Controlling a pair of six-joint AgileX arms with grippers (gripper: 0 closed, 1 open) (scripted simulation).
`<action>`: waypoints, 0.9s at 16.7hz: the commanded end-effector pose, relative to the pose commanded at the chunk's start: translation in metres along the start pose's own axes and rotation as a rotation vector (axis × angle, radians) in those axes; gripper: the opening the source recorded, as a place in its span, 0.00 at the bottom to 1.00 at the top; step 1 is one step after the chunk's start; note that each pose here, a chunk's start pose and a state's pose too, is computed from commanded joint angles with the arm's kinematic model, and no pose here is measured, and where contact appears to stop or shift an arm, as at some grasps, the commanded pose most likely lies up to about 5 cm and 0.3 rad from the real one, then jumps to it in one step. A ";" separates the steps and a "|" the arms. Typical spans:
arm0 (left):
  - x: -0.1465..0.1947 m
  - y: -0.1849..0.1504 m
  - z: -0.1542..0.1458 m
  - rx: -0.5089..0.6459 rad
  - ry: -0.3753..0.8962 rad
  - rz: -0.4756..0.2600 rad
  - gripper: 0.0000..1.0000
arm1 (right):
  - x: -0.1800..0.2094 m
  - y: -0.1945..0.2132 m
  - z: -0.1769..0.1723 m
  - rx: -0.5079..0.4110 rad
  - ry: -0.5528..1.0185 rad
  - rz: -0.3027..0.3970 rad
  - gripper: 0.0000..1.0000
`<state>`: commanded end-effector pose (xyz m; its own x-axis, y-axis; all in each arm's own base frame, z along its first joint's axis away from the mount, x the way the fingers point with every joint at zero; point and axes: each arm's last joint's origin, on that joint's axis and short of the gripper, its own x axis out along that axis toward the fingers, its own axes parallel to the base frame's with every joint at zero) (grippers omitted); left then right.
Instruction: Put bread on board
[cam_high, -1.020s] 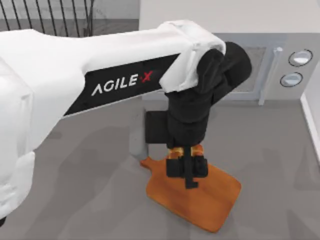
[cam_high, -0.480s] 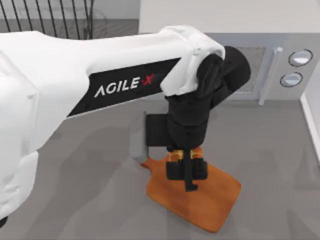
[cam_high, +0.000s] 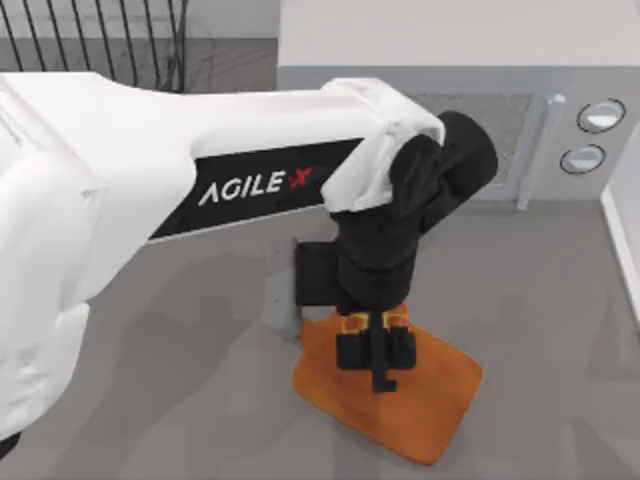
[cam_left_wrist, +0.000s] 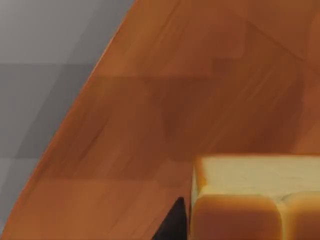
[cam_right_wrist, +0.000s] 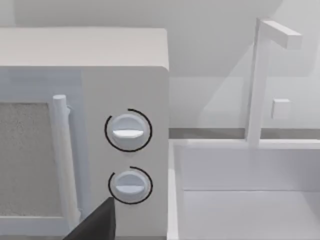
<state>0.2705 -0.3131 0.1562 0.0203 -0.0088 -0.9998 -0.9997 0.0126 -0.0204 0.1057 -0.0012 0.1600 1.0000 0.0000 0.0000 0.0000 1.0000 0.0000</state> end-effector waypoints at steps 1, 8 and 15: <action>0.003 0.000 0.000 0.000 0.000 0.000 0.00 | 0.000 0.000 0.000 0.000 0.000 0.000 1.00; 0.017 0.002 0.001 0.001 -0.020 0.018 0.00 | 0.000 0.000 0.000 0.000 0.000 0.000 1.00; 0.017 0.002 0.001 0.001 -0.020 0.018 0.53 | 0.000 0.000 0.000 0.000 0.000 0.000 1.00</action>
<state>0.2692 -0.3126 0.1392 0.0023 0.0114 -0.9999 -0.9999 0.0134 -0.0021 0.1057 -0.0012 0.1600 1.0000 0.0000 0.0000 0.0000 1.0000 0.0000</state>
